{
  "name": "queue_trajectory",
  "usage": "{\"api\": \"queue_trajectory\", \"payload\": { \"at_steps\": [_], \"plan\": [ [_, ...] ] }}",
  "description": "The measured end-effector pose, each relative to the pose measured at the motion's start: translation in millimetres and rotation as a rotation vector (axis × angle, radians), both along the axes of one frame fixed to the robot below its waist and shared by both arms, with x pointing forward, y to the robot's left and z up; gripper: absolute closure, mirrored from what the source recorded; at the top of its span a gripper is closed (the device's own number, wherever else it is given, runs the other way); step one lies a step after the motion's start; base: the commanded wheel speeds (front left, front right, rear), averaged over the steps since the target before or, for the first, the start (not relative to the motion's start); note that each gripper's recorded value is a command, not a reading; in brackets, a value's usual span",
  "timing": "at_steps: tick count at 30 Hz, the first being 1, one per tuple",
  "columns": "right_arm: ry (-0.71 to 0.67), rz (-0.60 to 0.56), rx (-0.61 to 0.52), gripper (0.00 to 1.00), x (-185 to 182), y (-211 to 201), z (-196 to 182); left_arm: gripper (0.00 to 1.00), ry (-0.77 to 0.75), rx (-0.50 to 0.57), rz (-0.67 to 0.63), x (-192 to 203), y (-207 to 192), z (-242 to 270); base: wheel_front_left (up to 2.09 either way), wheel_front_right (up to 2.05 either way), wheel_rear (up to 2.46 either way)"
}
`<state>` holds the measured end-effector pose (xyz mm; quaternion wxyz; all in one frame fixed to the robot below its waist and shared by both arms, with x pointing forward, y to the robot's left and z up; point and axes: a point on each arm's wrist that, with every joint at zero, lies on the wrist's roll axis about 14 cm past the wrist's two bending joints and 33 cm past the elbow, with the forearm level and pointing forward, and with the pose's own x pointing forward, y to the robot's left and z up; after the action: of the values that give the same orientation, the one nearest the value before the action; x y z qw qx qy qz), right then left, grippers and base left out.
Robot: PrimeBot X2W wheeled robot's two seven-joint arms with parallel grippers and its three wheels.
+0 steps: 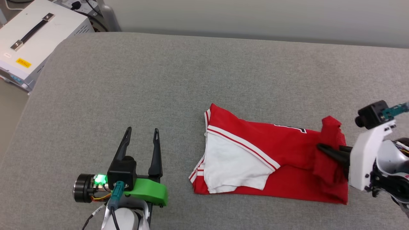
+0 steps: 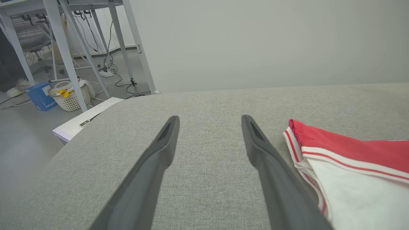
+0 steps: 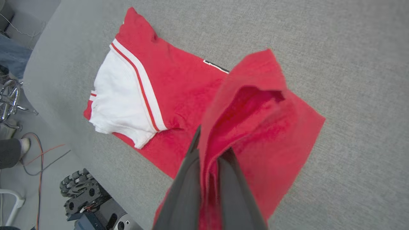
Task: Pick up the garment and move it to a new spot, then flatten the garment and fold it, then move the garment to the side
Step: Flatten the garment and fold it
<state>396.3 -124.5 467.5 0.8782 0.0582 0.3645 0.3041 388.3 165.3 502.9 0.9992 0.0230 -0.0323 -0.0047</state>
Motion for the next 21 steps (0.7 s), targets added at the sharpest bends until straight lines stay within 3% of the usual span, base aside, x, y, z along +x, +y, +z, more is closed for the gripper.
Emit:
{"api": "queue_trajectory", "payload": {
  "at_steps": [9,16,21],
  "plan": [
    [-0.015,0.270,-0.052,1.00,13,88,-9,0.00,0.017,-0.007,0.007,12,0,-7,0.00,0.00,0.00],
    [-0.026,0.386,-0.061,1.00,22,138,-20,0.00,0.039,-0.017,0.018,18,2,-15,0.00,0.00,0.00],
    [0.004,0.428,-0.120,1.00,21,148,-46,0.00,0.049,-0.014,0.026,21,4,-19,0.00,0.00,0.00]
  ]
}}
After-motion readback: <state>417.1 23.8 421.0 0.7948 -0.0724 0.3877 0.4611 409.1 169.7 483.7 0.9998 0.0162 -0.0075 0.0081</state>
